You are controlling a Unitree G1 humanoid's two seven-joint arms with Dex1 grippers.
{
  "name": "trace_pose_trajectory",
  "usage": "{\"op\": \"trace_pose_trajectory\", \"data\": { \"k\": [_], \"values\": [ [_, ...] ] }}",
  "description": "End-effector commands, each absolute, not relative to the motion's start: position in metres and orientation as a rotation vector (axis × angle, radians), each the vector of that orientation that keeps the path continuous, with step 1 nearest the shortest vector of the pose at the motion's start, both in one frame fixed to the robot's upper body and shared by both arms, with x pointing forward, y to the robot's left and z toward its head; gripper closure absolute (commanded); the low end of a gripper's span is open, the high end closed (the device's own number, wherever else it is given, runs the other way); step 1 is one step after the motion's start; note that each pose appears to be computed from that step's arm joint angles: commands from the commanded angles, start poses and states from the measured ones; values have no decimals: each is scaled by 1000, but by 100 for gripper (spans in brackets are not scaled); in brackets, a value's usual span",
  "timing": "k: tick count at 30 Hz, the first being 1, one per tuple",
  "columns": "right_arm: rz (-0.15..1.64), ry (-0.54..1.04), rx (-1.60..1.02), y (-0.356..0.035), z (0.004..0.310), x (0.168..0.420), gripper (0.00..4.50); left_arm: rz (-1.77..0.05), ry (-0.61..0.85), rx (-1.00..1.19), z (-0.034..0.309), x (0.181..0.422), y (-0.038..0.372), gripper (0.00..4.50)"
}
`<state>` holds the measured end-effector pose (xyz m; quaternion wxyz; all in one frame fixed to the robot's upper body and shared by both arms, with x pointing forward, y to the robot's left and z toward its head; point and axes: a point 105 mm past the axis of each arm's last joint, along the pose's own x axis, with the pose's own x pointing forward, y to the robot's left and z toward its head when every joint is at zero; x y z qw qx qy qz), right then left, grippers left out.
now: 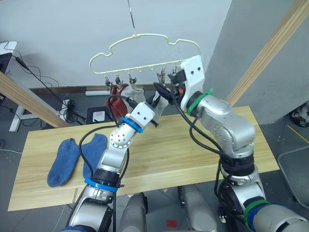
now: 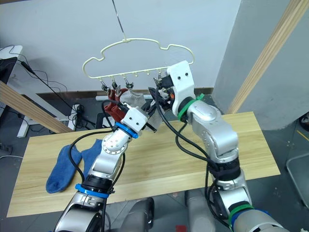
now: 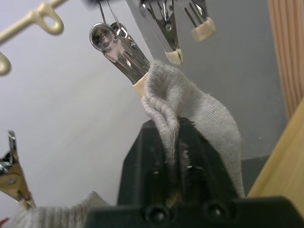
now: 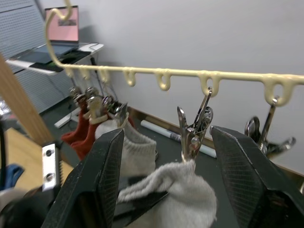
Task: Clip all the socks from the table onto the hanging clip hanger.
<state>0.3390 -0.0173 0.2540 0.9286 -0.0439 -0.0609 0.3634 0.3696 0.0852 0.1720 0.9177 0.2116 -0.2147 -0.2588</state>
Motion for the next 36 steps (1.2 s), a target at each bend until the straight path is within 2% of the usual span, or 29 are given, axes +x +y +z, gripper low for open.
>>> {"op": "trace_pose_trajectory", "data": {
  "k": [1,4,13,17,20,24,36],
  "values": [
    [805,-173,-103,-17,265,321,147,-573,-453,409,179,364,85,287],
    [804,-172,-124,-22,264,318,147,-630,-434,397,178,357,88,213],
    [678,-197,-207,-45,260,324,147,-835,-259,301,177,329,115,213],
    [591,-204,-203,-48,260,336,147,-963,-235,258,200,311,124,213],
    [569,-207,-188,-48,261,342,147,-977,-229,272,214,311,132,213],
    [564,-199,-165,-45,260,346,239,-944,-249,294,226,316,137,210],
    [529,-188,-147,-37,260,361,239,-949,-284,346,231,320,130,210]
  ]
}}
